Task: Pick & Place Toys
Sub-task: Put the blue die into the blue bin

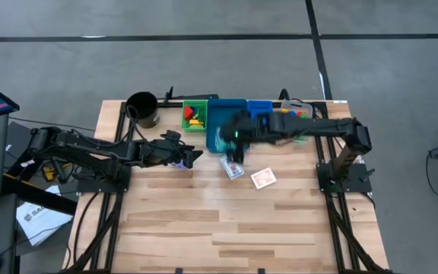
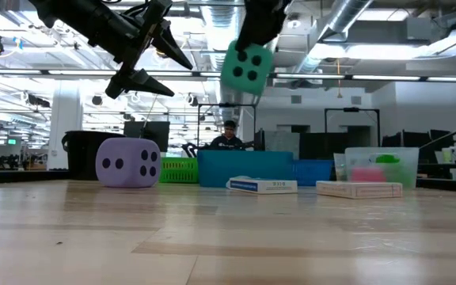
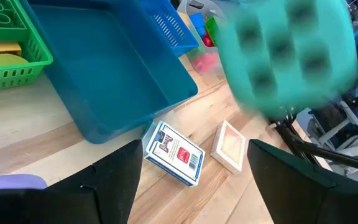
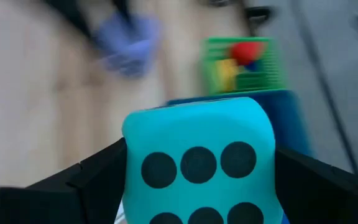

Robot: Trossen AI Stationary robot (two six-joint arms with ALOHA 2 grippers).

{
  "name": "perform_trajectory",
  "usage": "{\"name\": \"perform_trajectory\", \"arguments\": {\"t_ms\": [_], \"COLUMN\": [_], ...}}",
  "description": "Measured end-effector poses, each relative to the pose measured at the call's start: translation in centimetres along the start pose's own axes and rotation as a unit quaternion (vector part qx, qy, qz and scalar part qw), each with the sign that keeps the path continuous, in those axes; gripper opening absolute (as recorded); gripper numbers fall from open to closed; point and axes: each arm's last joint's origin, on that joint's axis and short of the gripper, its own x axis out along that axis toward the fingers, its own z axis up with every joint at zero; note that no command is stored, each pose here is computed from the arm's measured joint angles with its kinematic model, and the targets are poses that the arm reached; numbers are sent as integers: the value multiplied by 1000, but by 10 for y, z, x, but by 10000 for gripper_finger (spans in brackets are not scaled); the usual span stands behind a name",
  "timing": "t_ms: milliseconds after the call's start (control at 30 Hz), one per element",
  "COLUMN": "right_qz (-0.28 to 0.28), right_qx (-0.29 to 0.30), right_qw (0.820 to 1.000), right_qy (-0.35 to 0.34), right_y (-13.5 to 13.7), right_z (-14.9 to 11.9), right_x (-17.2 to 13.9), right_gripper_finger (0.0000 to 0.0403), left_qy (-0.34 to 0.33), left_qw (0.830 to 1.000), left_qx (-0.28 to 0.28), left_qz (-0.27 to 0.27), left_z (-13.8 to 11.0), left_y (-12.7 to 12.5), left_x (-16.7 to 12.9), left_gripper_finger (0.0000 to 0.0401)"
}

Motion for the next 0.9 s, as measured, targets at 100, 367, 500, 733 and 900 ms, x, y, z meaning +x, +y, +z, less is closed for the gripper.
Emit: {"name": "perform_trajectory", "arguments": {"t_ms": [100,367,500,733,900], "right_qz": [-37,-92,-83,-13,-5], "right_qx": [43,123,157,201,194], "right_qw": [998,988,984,979,980], "right_qy": [-14,-22,-20,-28,-37], "right_y": [-34,-124,-154,-169,-165], "right_z": [3,-12,-24,-33,-30], "right_x": [5,22,24,25,25], "right_gripper_finger": [337,338,337,358,388], "left_qy": [2,19,19,19,18], "left_qw": [1000,1000,1000,1000,1000], "left_qx": [0,1,2,2,2], "left_qz": [-2,-14,-14,-13,-13], "left_z": [0,-1,-1,-1,-1], "left_y": [0,-1,-1,-1,-1], "left_x": [0,0,0,0,0], "left_gripper_finger": [285,285,285,285,285]}}
